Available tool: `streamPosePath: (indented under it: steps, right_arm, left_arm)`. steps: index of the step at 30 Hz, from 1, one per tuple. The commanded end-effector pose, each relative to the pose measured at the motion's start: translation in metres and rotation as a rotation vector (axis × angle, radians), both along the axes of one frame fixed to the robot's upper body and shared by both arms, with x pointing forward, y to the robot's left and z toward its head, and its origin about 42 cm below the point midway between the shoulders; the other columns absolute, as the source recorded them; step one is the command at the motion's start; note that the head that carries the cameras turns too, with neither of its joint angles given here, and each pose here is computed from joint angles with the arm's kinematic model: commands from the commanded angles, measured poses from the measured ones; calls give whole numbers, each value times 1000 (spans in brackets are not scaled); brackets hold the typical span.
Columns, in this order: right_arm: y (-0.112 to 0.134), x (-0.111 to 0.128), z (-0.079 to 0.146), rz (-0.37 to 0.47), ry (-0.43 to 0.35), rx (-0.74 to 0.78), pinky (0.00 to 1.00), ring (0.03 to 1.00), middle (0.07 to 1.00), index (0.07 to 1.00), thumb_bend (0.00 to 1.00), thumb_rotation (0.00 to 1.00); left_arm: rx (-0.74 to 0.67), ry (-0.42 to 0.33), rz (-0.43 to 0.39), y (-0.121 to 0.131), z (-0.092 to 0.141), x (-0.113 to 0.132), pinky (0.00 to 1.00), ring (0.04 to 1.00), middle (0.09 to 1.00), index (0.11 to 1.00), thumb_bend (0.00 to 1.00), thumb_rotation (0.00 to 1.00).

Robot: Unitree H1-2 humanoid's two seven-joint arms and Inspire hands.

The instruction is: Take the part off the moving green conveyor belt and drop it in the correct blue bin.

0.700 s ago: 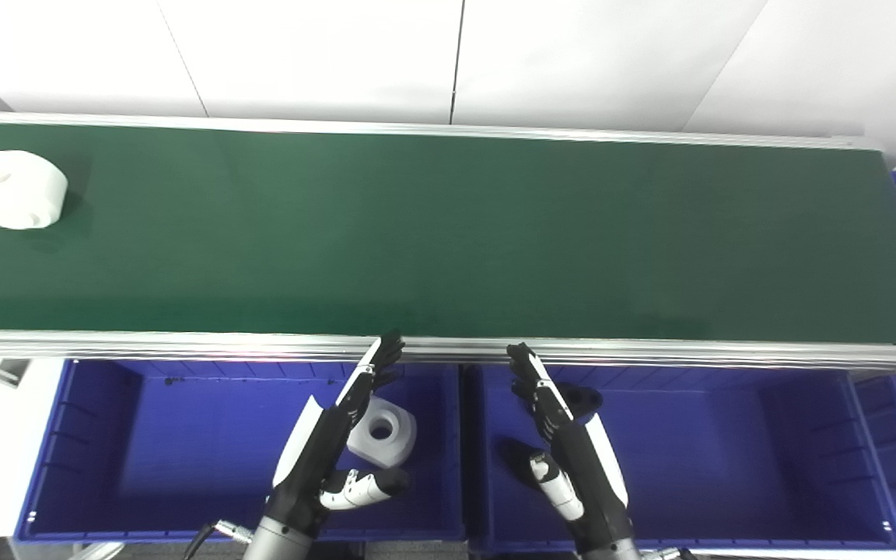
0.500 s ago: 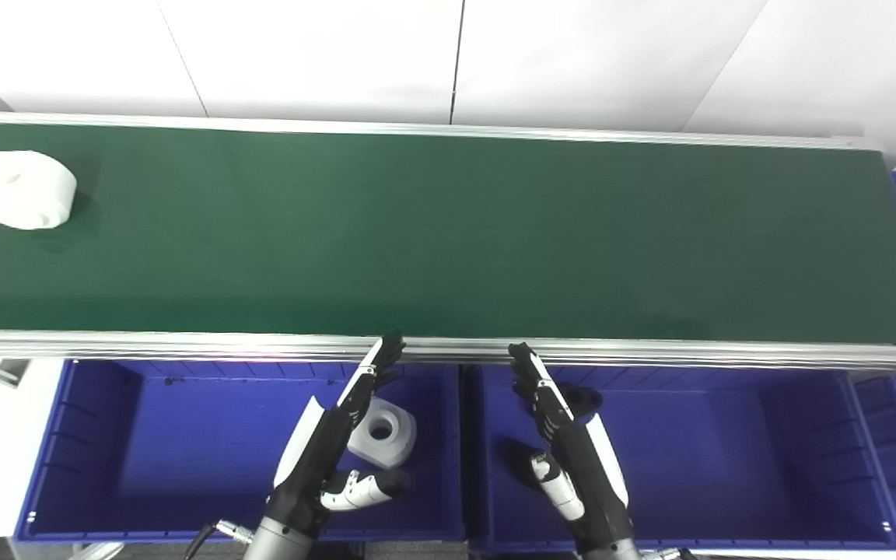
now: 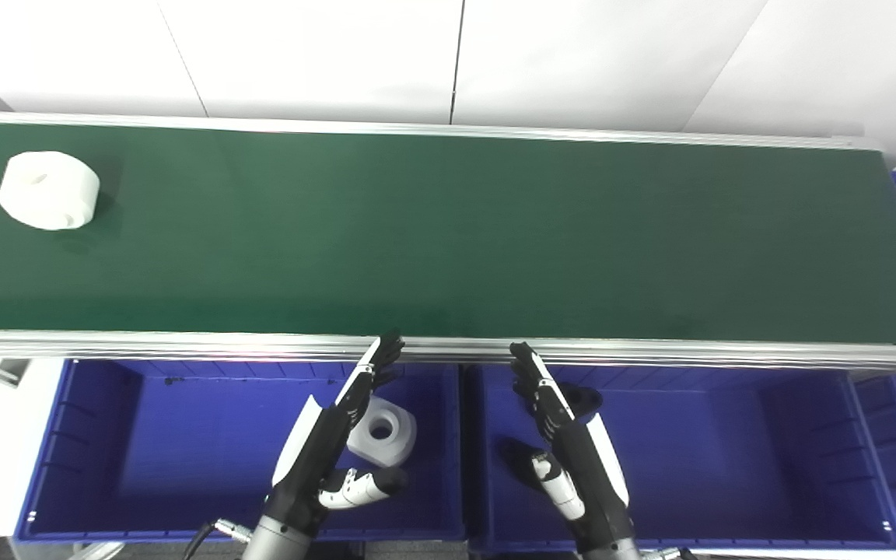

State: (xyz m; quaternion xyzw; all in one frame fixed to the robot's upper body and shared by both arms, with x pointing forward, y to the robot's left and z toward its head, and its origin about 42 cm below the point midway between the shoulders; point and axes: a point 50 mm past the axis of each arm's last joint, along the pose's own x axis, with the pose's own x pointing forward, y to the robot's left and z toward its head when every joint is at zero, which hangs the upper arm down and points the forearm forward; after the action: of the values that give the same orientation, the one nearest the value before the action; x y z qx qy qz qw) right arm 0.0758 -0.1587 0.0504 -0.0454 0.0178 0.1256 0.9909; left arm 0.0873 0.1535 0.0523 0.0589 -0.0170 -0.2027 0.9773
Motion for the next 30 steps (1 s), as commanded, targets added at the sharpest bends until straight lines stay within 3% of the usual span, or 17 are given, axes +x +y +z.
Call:
streamPosePath:
  steps: [1, 19, 30]
  right_arm:
    - [2, 1, 5, 1, -27, 14, 933, 960, 994, 959, 886, 1000]
    - [3, 2, 3, 7, -26, 18, 932, 961, 994, 957, 882, 1000]
    - [-5, 1, -11, 15, -18, 7, 924, 952, 1000, 956, 869, 1000]
  left_arm:
    - [-12, -61, -5, -2, 8, 1, 907, 957, 958, 974, 876, 822]
    - [-25, -45, -13, -1, 6, 1, 919, 965, 969, 983, 897, 824]
    - [-11, -14, -10, -7, -6, 0, 849, 934, 941, 955, 889, 783]
